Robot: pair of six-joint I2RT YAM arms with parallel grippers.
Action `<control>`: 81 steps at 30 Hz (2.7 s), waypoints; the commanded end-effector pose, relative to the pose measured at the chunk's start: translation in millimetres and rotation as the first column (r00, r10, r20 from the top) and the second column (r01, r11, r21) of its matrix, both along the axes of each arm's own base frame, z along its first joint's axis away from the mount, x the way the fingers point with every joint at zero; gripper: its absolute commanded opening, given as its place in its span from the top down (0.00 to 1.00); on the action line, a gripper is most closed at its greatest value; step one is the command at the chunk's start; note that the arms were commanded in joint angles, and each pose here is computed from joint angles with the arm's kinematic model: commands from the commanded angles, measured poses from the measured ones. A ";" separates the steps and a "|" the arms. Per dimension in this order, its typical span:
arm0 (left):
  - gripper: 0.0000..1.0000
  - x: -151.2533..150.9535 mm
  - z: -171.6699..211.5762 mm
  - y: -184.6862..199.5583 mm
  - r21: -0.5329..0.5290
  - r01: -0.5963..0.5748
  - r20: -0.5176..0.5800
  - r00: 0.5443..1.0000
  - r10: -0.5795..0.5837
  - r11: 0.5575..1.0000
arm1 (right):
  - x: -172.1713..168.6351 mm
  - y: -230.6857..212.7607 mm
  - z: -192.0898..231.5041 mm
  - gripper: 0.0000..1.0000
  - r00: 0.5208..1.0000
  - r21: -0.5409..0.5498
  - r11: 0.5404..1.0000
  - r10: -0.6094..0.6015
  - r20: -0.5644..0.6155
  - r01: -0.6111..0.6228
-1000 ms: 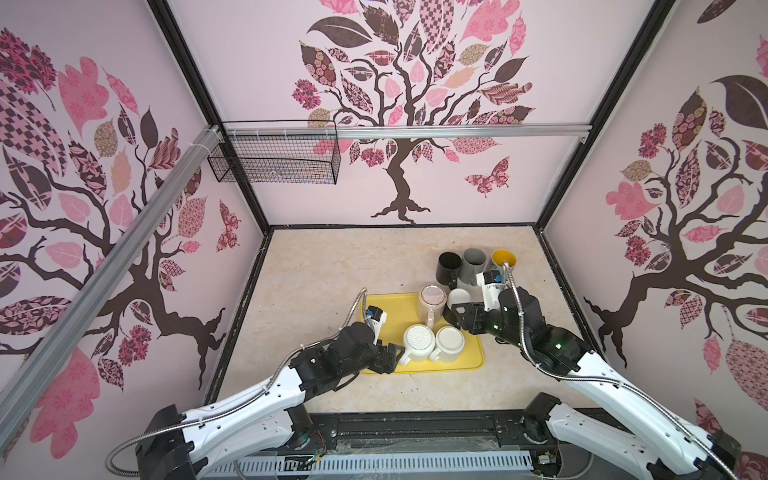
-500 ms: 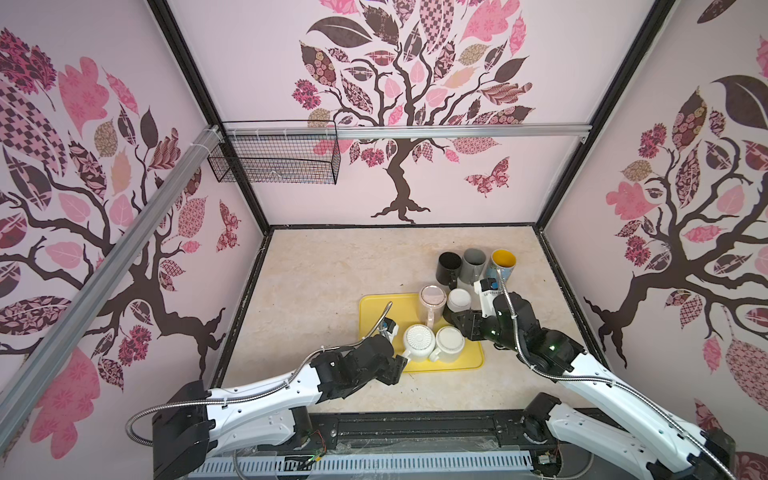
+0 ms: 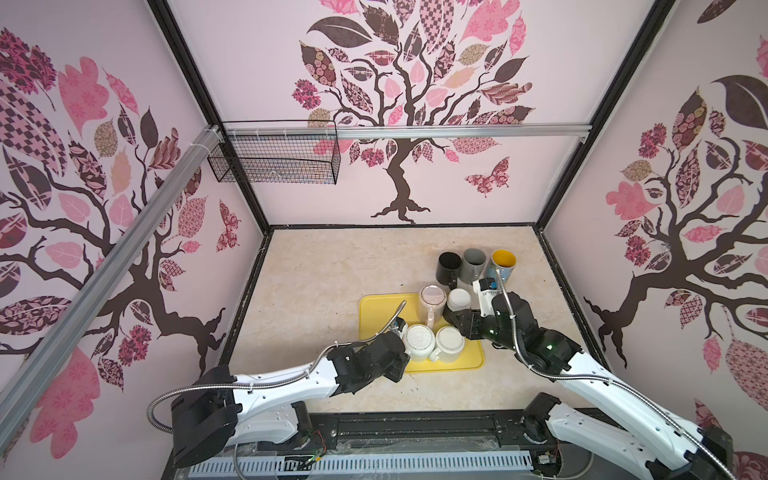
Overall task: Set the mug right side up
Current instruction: 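Move both grippers down onto the upside-down white mugs on the tray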
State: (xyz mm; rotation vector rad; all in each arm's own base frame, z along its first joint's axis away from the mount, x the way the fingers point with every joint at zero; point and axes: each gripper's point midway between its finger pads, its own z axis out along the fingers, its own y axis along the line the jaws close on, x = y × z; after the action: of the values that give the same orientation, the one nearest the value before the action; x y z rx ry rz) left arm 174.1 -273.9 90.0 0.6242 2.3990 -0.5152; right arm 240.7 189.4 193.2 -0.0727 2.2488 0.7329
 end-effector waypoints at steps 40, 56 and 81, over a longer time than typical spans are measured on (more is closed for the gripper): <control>0.58 17.2 -0.5 -21.8 -0.009 0.076 -0.028 0.997 -0.076 0.997 | 4.6 9.6 -12.8 0.54 1.000 -0.003 1.000 0.022 -0.016 -0.022; 0.57 20.4 -8.8 -32.5 0.023 0.115 -0.047 0.992 -0.114 0.993 | 3.6 11.0 -15.4 0.54 0.999 0.003 1.000 0.030 -0.017 -0.030; 0.76 29.2 -7.9 -28.0 0.064 0.119 -0.018 0.993 -0.118 0.991 | 0.6 13.4 -17.3 0.58 0.999 0.023 0.999 0.044 -0.018 -0.044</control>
State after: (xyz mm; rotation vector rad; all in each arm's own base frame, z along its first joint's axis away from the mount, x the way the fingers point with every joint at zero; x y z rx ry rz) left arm 189.9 -294.0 58.8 0.8144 2.4807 -0.4912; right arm 242.6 198.9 172.1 -0.0949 2.2769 0.7607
